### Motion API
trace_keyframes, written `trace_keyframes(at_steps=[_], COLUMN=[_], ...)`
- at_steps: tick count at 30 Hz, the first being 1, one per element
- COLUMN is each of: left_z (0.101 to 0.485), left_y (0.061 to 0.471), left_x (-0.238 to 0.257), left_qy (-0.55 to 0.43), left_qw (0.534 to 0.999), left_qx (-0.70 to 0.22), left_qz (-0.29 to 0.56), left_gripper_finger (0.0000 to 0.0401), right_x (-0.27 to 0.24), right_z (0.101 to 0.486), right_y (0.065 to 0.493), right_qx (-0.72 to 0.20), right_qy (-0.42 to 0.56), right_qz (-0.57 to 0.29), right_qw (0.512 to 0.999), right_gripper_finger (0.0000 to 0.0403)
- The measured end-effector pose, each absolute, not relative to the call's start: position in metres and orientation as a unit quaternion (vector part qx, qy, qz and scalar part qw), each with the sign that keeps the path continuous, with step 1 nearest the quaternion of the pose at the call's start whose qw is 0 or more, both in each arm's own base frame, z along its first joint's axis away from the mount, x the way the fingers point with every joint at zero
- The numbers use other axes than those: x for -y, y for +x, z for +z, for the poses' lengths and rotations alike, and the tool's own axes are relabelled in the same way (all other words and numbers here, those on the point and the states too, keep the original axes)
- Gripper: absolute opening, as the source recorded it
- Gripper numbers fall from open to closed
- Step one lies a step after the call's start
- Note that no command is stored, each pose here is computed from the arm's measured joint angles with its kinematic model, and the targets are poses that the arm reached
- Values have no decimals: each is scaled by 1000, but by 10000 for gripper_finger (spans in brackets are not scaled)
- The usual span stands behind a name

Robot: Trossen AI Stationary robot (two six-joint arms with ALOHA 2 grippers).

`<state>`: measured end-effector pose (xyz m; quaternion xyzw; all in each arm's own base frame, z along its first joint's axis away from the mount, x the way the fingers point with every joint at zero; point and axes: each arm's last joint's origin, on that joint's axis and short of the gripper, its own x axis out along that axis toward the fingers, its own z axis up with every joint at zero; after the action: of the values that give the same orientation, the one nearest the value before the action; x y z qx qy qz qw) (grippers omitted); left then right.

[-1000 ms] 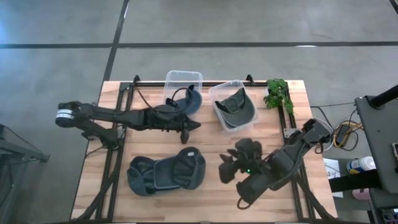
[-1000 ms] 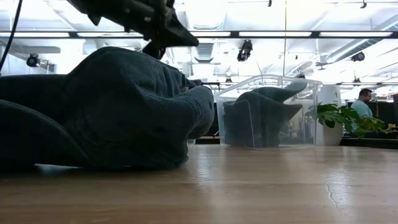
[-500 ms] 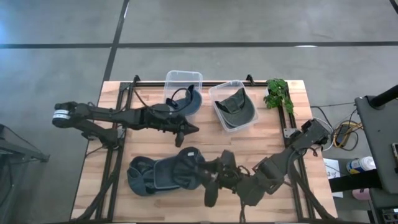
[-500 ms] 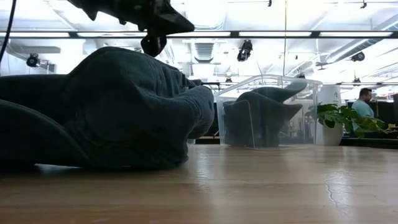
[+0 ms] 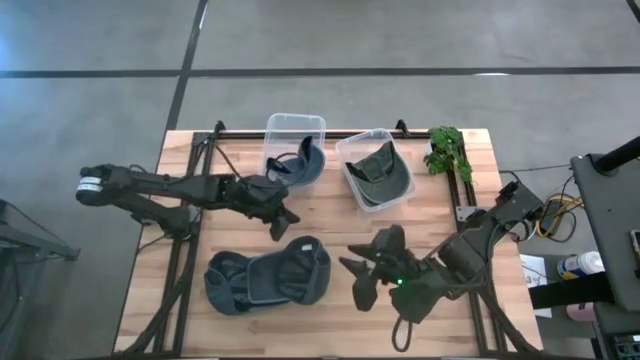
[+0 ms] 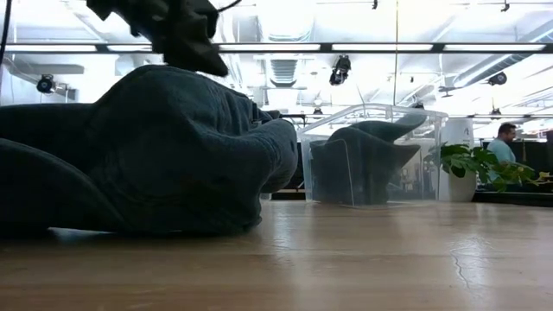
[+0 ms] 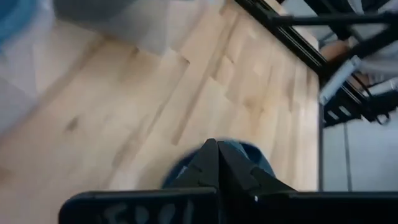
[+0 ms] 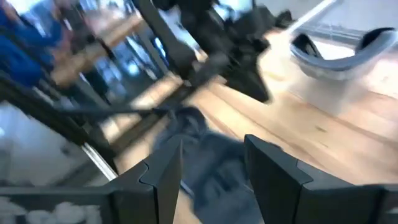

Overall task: Pick & Place hat
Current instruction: Put the right blue cap into the left bin

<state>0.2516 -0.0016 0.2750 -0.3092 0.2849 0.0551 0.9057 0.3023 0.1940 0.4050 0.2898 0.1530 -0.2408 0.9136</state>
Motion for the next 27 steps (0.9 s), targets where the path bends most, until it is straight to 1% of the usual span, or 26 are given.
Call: trace_keyframes(at_steps=[4,7,13,19,22,27], left_z=[278,278,273,267,263,256], left_y=[237,223,194,178,178,184], left_x=[20,36,60,78,80,81], left_qy=[-322,-325,-339,-321,-257,-98], left_qw=[891,878,847,832,848,876], left_qx=[-316,-345,-387,-433,-449,-469], left_qz=[39,56,136,133,116,47], left_gripper_finger=[0,0,0,0,0,0], right_x=[-173,-154,-115,-86,-78,-78], right_z=[387,373,351,323,311,303], right_y=[312,322,344,360,366,368], right_qx=[-201,-248,-358,-405,-400,-405], right_qy=[261,255,271,272,284,305], right_qz=[-271,-280,-226,-188,-177,-160], right_qw=[905,892,864,853,853,847], right_gripper_finger=[166,166,166,166,166,166])
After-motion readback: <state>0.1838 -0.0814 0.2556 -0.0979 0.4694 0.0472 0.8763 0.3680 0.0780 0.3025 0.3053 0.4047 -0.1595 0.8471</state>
